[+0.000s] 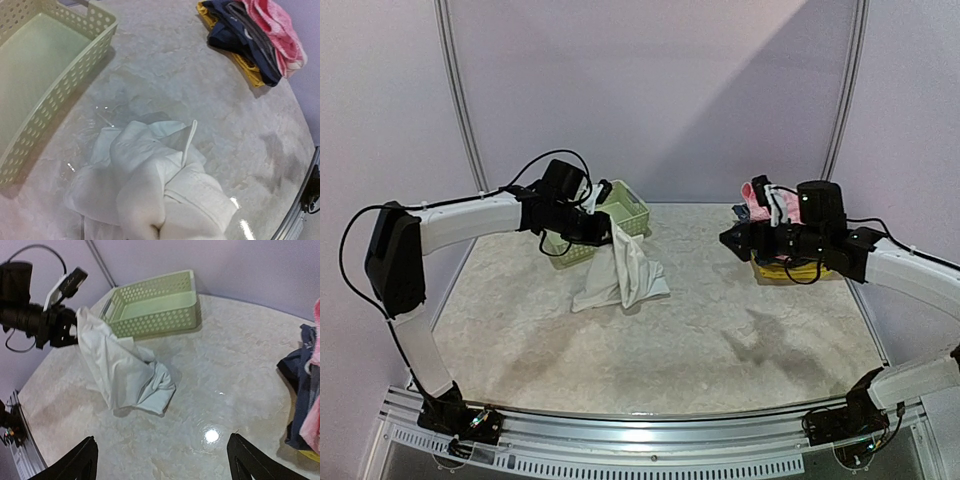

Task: Fold and stack the mixed laundry pile
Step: Pass from the left arm to the right

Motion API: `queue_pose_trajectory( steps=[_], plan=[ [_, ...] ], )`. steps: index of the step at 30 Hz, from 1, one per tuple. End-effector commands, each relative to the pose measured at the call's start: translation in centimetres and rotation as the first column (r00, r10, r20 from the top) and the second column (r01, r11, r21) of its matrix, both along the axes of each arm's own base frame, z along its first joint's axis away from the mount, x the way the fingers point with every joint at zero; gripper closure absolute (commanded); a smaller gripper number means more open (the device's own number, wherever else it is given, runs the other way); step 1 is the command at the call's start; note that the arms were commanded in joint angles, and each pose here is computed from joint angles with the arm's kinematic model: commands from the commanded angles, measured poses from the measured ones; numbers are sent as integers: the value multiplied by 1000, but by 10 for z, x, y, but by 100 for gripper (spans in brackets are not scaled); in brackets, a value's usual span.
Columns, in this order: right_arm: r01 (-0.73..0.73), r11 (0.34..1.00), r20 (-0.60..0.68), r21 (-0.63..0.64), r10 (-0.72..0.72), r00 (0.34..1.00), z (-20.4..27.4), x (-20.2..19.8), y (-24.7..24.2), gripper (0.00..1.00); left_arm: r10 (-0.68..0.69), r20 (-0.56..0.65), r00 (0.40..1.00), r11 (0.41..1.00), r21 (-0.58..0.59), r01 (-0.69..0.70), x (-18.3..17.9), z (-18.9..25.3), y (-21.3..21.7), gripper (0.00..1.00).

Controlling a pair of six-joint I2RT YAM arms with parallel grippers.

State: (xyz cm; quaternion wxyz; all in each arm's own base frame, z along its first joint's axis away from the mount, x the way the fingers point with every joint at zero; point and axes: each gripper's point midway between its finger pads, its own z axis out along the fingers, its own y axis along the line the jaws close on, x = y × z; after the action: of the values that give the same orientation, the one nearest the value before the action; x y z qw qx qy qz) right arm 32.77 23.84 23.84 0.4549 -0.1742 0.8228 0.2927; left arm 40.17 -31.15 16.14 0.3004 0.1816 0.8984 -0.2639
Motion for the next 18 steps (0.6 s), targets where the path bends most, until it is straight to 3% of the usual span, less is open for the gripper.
queue_pose_trajectory(
  steps=[1,3,9,18],
  plan=[
    [-142,987,-35,-76,140,990,-22,-5,49,11,105,-9,994,979,177,-102,-3,-28,35,98],
    [-184,977,-58,-106,179,982,-35,-4,71,13,144,3,990,962,235,-141,-1,-35,49,98],
    [-263,953,-144,-148,243,959,-81,10,136,16,175,9,985,948,268,-171,-5,-43,62,98],
    [-314,939,-227,-141,278,933,-129,33,191,30,151,-11,988,965,220,-145,-16,-43,58,98]
  ],
)
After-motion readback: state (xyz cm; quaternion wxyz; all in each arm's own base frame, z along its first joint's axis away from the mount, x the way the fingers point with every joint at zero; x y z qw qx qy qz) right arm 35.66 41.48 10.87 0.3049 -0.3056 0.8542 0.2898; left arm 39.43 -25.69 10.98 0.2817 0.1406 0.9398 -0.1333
